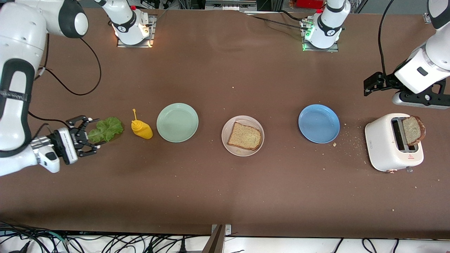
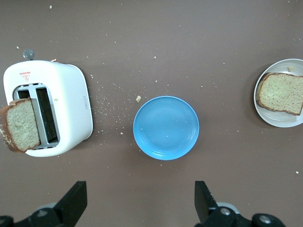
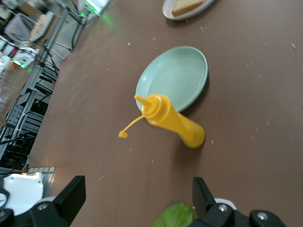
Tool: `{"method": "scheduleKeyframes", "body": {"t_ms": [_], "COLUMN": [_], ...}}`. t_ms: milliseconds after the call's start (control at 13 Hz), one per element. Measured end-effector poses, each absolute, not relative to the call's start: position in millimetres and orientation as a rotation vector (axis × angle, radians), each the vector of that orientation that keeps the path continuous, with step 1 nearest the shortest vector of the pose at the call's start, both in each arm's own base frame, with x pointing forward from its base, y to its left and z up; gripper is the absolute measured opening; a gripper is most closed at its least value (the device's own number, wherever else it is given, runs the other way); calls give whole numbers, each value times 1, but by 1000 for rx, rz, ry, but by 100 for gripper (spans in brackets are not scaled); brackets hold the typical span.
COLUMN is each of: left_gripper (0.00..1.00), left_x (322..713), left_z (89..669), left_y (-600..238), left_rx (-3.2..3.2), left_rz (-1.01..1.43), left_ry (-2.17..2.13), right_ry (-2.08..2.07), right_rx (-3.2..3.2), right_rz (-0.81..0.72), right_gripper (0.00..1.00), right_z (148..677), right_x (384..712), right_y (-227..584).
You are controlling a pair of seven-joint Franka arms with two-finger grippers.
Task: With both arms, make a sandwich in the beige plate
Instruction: 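Grasp the green lettuce leaf with the right gripper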
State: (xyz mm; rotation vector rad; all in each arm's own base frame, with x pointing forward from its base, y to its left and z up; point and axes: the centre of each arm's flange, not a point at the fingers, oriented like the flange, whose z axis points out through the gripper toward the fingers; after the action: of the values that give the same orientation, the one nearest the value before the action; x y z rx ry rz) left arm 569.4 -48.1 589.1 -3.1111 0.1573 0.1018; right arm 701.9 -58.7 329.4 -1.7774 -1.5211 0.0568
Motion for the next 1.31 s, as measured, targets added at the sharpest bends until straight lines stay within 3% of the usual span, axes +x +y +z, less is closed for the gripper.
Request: {"method": "scheduleKeyframes", "body": {"t_ms": [308,692,1000,1308], "left_gripper": [100,100,100,100], "left_x": [569,569,570,571], "left_z": [589,589,589,587], "left_y": [-48,-48,-46,-40], "left_rx": [-3111,-3111,-3111,-3112], "left_rz": [102,101,103,108], "left_ry": [157,157,151,136], "right_ry": [-1357,-873,-487,-318], "right_rx": [-2156,-2728,-3062,-3162], "right_rz": [304,526,588,538], "right_gripper": [100,100,100,100], "right_z": [388,404,406,395], "right_x": [697,709,716,722], "right_y": [-60,-30,13,27]}}
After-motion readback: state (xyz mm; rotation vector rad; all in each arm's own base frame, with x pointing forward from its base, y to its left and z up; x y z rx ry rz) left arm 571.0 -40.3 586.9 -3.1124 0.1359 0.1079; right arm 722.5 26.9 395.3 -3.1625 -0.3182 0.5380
